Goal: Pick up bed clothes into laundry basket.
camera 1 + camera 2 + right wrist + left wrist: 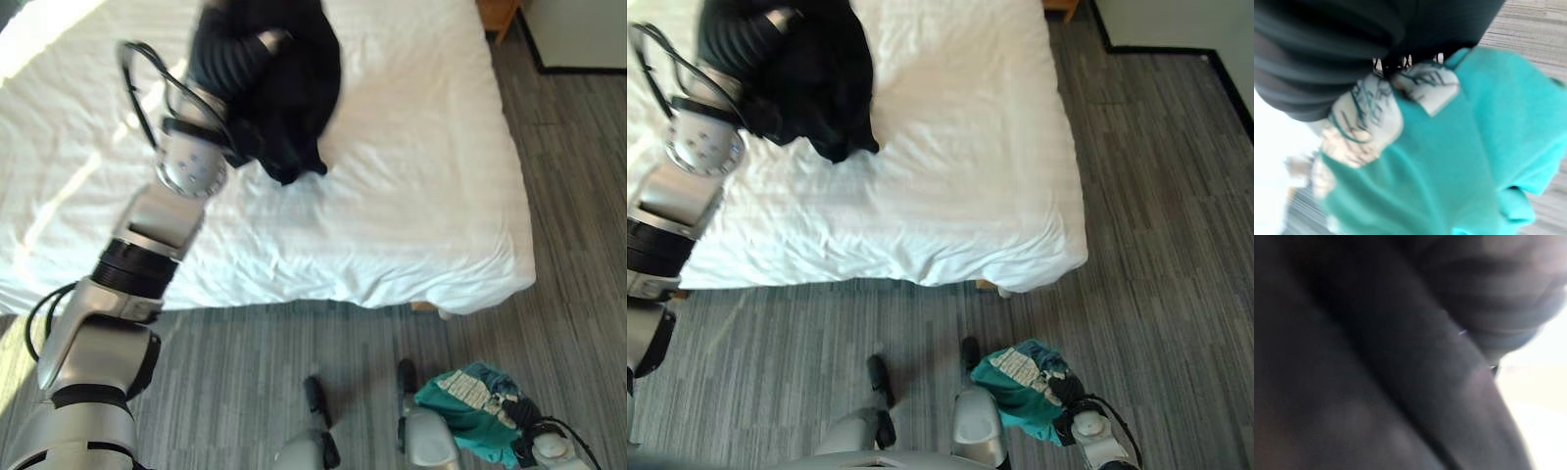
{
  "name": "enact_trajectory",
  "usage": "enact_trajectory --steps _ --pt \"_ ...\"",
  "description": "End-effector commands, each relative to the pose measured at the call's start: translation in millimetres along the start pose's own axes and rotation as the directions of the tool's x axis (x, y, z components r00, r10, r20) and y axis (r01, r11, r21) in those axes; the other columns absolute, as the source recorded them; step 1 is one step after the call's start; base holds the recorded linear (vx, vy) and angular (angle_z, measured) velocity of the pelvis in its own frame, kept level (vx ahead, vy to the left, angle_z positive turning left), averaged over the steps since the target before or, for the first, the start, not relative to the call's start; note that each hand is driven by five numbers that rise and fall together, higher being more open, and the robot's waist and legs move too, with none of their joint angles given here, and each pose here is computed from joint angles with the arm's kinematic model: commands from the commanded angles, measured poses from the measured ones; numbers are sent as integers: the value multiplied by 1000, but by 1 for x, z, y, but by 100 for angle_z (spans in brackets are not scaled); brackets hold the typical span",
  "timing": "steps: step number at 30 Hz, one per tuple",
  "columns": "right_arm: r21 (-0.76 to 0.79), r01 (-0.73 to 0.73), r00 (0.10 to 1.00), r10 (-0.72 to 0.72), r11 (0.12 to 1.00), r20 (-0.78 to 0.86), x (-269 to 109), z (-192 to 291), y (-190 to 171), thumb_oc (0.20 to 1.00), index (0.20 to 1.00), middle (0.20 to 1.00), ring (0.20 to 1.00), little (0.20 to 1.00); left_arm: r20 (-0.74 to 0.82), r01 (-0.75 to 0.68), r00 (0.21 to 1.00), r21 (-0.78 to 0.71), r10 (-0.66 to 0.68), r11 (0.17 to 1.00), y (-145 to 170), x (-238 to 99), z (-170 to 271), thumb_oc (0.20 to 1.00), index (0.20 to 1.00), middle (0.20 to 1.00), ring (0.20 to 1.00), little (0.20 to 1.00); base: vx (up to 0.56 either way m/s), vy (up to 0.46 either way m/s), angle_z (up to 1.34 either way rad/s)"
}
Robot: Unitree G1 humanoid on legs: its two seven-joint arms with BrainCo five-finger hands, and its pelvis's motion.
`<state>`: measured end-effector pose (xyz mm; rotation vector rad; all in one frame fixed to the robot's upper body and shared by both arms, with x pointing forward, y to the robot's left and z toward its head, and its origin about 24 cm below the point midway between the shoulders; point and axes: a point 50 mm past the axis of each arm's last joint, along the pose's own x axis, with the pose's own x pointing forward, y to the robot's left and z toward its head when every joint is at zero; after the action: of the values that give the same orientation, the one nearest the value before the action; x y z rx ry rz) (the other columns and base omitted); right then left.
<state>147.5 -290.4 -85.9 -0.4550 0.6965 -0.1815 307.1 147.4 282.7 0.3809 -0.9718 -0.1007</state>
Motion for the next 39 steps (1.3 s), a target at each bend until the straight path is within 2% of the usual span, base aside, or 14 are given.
enact_trajectory --steps 1,2,5,10,11,13,14,19,20,24,26,33,36,39 --pt "-28 104 991 -101 994 88 -11 7 -31 200 200 200 200 200 -58 64 996 -45 -66 997 -17 -18 -14 200 200 200 200 200 -142 141 -56" --pt "-46 147 975 -137 988 173 -2 33 -35 200 200 200 200 200 -88 124 987 -104 -134 987 -32 -29 -17 200 200 200 200 200 -164 98 -62" --pt "-12 215 921 -199 976 335 -6 72 -30 200 200 200 200 200 -269 104 946 -274 -180 956 -60 -73 -40 200 200 200 200 200 -142 83 -115" --pt "-52 248 823 -182 967 538 -11 125 -28 200 200 200 200 200 -439 88 878 -247 -193 965 -62 -120 -58 200 200 200 200 200 -160 -25 -169" --pt "-119 260 819 -154 958 552 -5 135 -23 200 200 200 200 200 -550 98 802 -259 -231 961 -71 -152 -71 200 200 200 200 200 -160 -272 -217" --pt "-138 252 822 -136 958 553 -2 139 -19 200 200 200 200 200 -593 93 770 -261 -236 961 -72 -164 -77 200 200 200 200 200 -152 -276 -205" --pt "-160 237 795 -97 958 598 -3 153 -13 200 200 200 200 200 -639 87 723 -290 -261 953 -78 -180 -82 200 200 200 200 200 -81 -209 -150" --pt "-119 189 741 -62 975 669 -12 171 -8 200 200 200 200 200 -663 33 711 -301 -234 953 -81 -185 -84 200 200 200 200 200 -100 -230 -126" --pt "-74 225 684 -103 971 722 -21 186 -28 200 200 200 200 200 -668 9 717 -275 -198 961 -72 -184 -86 200 200 200 200 200 -10 -201 -76" --pt "-194 175 652 34 965 758 -28 192 -13 200 200 200 200 200 -650 -66 749 -264 -127 962 -67 -177 -82 200 200 200 200 200 2 -253 -141" --pt "-231 145 648 84 962 757 -26 194 -5 200 200 200 200 200 -617 -97 775 -326 -134 940 -71 -171 -76 200 200 200 200 200 235 -212 -219" --pt "-237 138 577 117 962 809 -34 216 0 200 200 200 200 200 -536 -135 838 -386 -103 913 -67 -156 -58 200 200 200 200 200 226 -115 -132" --pt "-233 149 530 121 961 839 -38 230 -1 200 200 200 200 200 -519 -137 851 -362 -77 922 -65 -149 -55 200 200 200 200 200 376 -5 -175" --pt "-206 152 545 92 967 833 -36 226 -2 200 200 200 200 200 -538 -85 837 -308 -99 948 -70 -148 -60 200 200 200 200 200 538 51 -46"
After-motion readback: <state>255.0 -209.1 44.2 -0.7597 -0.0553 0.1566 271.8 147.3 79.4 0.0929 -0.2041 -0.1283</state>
